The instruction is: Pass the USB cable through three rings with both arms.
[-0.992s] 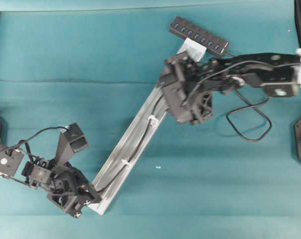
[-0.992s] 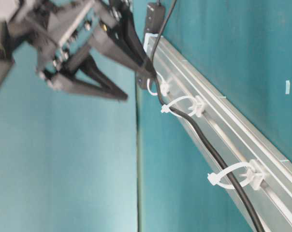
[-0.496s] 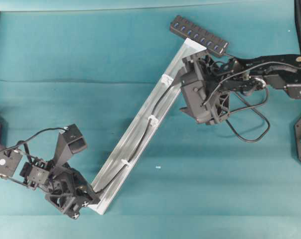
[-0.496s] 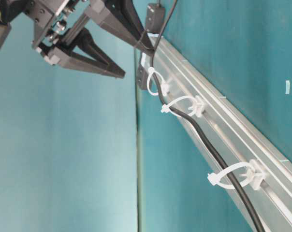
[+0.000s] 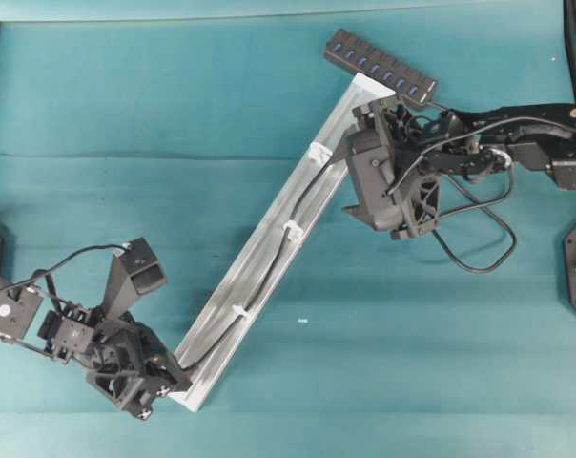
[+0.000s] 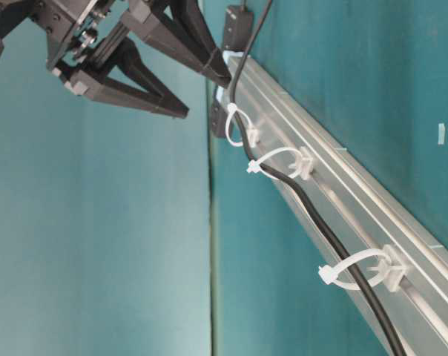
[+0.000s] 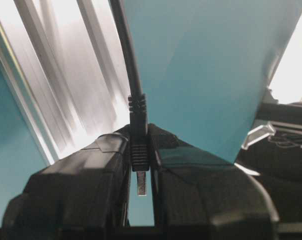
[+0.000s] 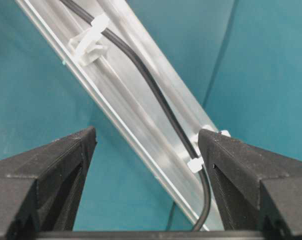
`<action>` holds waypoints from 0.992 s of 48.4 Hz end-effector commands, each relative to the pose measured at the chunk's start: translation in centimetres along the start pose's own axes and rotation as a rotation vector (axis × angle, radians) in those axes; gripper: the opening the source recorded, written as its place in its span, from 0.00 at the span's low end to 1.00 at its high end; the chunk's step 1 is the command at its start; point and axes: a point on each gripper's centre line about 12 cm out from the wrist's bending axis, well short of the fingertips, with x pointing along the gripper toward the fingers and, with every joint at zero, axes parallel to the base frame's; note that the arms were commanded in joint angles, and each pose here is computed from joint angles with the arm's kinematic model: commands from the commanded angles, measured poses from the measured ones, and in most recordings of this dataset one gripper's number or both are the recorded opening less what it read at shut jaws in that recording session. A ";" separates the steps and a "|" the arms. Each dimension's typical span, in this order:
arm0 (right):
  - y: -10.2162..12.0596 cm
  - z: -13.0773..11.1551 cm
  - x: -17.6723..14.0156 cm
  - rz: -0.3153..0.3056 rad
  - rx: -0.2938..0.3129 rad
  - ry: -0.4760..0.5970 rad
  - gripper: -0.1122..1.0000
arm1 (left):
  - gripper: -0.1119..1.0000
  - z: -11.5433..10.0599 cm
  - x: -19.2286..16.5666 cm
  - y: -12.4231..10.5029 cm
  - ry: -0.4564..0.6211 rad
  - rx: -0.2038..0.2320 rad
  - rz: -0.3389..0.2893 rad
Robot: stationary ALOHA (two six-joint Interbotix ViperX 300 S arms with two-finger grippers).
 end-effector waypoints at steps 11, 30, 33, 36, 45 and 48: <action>0.3 0.6 -0.1 0.002 0.011 -0.015 0.90 | 0.80 0.4 -0.2 -1.0 -0.007 0.010 -0.022; 0.7 0.8 -0.2 0.009 0.155 -0.020 0.90 | 0.94 2.5 -2.6 -2.6 -0.067 0.100 -0.058; 0.8 1.0 -0.2 0.012 0.175 -0.023 0.90 | 0.95 3.4 -3.6 -2.9 -0.088 0.130 -0.058; 1.0 1.1 -0.2 0.016 0.184 -0.025 0.90 | 0.95 4.3 -4.6 -3.2 -0.113 0.166 -0.056; 1.0 1.7 -1.0 0.011 0.206 -0.046 0.90 | 0.95 6.2 -7.0 -3.9 -0.179 0.278 -0.059; 0.7 1.9 -1.7 0.001 0.214 -0.063 0.90 | 0.95 6.6 -7.5 -3.9 -0.194 0.304 -0.061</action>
